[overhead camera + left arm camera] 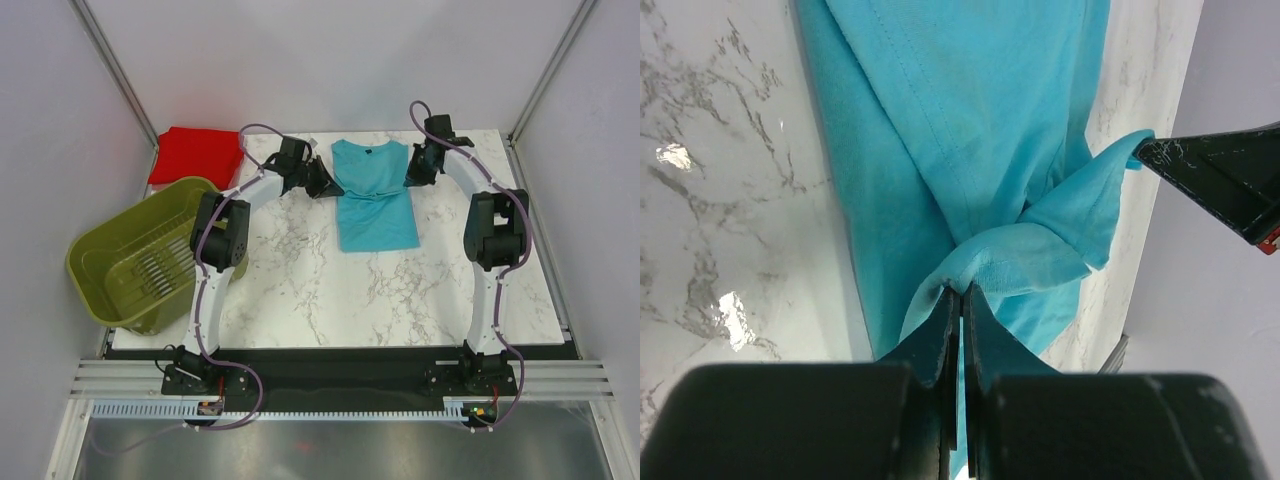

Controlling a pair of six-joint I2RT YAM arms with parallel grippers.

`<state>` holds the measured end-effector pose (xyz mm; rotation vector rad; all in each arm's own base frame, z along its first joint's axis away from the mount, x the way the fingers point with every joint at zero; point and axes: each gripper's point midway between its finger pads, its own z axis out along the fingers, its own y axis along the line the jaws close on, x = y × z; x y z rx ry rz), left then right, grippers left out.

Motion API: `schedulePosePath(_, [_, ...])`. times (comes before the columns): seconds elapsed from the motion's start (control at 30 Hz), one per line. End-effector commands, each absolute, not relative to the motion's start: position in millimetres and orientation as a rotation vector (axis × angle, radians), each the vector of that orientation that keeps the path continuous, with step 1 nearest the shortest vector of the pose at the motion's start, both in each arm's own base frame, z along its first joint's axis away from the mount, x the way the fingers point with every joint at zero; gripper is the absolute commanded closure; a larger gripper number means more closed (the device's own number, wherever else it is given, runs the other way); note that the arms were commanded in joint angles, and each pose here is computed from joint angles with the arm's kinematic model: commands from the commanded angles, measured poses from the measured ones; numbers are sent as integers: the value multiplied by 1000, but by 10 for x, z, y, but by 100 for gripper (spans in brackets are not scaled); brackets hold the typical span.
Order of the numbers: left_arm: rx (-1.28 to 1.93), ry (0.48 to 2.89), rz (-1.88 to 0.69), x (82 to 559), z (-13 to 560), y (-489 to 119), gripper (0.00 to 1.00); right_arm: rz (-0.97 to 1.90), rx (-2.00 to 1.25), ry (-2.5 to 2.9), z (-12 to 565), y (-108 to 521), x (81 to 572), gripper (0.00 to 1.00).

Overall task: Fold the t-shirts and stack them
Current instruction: Fold the tshirt

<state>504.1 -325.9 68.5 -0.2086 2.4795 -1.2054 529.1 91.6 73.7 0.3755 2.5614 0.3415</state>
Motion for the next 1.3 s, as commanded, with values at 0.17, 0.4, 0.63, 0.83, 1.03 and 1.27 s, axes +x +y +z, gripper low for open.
schedulePosePath(0.17, [-218,2409,-1254,5201,1007,-3162,66,469,385,2414,1224,901,5697,75])
schedulePosePath(0.4, [-125,2402,-1171,4817,1236,-3008,51,506,381,2492,1290,733,5151,59])
schedulePosePath(0.63, [15,2515,-1101,4148,908,-3164,52,492,268,2683,735,705,4345,58])
schedulePosePath(0.83, [67,2611,-1048,3787,536,-3299,52,536,231,2701,569,735,4069,59])
schedulePosePath(1.03, [81,2621,-1041,3702,414,-3281,52,587,231,2708,417,788,3895,59])
schedulePosePath(1.27, [126,2613,-1121,3599,451,-3325,89,593,266,2647,439,795,3768,100])
